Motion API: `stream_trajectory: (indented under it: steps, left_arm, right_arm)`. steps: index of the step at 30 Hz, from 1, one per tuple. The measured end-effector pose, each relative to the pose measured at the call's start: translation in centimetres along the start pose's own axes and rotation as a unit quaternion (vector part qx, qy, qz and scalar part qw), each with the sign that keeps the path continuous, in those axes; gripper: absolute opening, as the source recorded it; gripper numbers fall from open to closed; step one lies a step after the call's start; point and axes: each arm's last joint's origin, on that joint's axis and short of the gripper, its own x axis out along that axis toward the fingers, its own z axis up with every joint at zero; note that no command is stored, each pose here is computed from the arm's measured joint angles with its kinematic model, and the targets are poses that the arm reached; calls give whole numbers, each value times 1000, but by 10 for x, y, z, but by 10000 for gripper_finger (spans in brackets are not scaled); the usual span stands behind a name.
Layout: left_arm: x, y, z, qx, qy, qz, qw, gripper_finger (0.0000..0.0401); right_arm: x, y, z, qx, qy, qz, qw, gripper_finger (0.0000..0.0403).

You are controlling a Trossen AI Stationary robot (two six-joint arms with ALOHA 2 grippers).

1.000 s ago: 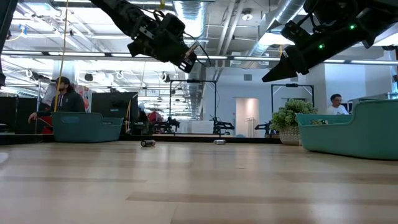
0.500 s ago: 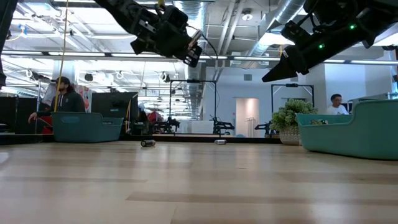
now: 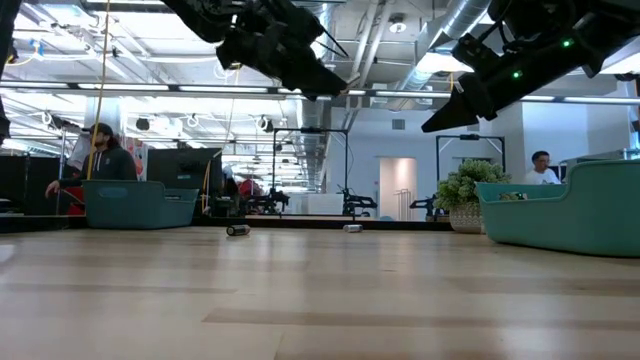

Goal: Sort batteries
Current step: Put the black-silver battery into the blue bin

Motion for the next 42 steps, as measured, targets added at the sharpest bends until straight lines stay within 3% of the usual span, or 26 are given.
stream_trajectory:
  steps: [7,12,18,26,34,42]
  left_arm:
    - [-12,-3,5,-36,75,136,987,43]
    - [-14,-13,6,-37,127,186,974,43]
    - [-14,-28,8,-18,188,254,949,43]
    - [-3,-65,-7,73,224,334,913,43]
    - [-17,-101,-21,130,205,426,872,43]
    - [-37,-120,-48,146,269,518,799,42]
  right_arm:
    - [0,0,-1,-1,3,0,1000,148]
    - [0,0,-1,-1,3,0,1000,148]
    - [0,0,-1,-1,3,0,1000,148]
    - [0,0,-1,0,2,0,1000,148]
    - [0,0,1,2,-3,0,1000,148]
    - [0,0,2,5,-8,-1,1000,148]
